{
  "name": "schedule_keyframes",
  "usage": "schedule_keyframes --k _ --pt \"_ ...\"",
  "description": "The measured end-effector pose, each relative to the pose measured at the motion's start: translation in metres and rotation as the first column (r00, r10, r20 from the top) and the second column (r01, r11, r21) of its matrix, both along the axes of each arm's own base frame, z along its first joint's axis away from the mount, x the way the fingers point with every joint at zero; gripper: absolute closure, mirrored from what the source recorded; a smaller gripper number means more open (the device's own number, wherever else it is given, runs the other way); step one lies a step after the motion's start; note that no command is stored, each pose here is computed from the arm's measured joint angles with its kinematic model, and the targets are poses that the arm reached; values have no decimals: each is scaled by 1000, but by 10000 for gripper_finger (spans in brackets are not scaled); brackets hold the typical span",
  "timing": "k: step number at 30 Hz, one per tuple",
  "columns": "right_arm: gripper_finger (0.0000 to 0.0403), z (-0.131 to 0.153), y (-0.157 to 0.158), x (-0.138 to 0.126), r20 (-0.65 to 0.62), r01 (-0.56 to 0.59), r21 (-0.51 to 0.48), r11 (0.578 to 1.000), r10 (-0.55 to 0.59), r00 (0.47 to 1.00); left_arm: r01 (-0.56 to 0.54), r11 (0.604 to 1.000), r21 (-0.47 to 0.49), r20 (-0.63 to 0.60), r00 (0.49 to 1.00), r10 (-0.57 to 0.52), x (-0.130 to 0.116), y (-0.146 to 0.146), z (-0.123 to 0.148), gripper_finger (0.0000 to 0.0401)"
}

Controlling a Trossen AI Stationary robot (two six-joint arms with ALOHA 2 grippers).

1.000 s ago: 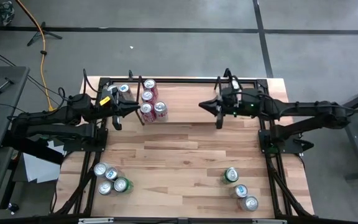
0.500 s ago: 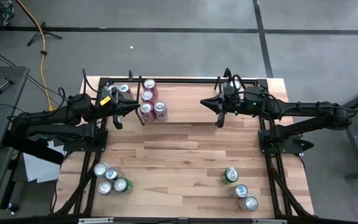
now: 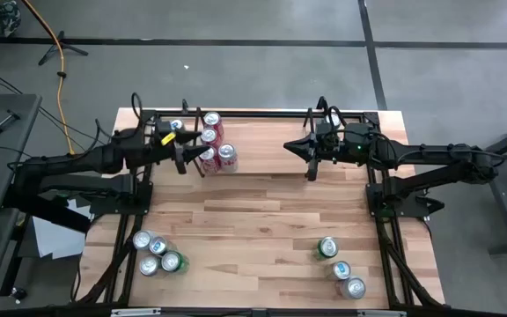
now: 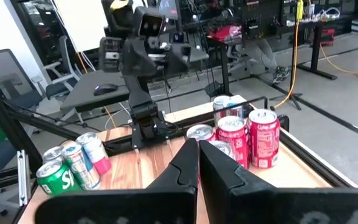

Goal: Place canned beverage on shelf
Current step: Put the top silver soda can on the shelf aligned with the other silver soda can

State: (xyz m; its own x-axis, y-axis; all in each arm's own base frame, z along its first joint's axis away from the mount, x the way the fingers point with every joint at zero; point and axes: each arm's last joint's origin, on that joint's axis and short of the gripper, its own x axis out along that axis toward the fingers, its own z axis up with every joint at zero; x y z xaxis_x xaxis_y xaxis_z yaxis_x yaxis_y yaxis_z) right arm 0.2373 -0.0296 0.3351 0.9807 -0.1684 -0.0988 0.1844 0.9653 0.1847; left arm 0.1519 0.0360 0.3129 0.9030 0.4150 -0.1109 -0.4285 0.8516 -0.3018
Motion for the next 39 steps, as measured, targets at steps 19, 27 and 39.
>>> schedule_keyframes --k 19,27,39 --pt "402 -7 0 0 -62 5 34 999 -3 998 -692 722 -11 -944 246 221 -25 110 18 57" --pt "402 -8 0 -1 -79 5 31 1000 -3 997 -659 752 -22 -987 134 88 -24 128 2 57" --pt "402 -12 0 -1 -123 5 30 1000 -1 992 -611 791 -17 -991 118 69 -16 139 -41 57"
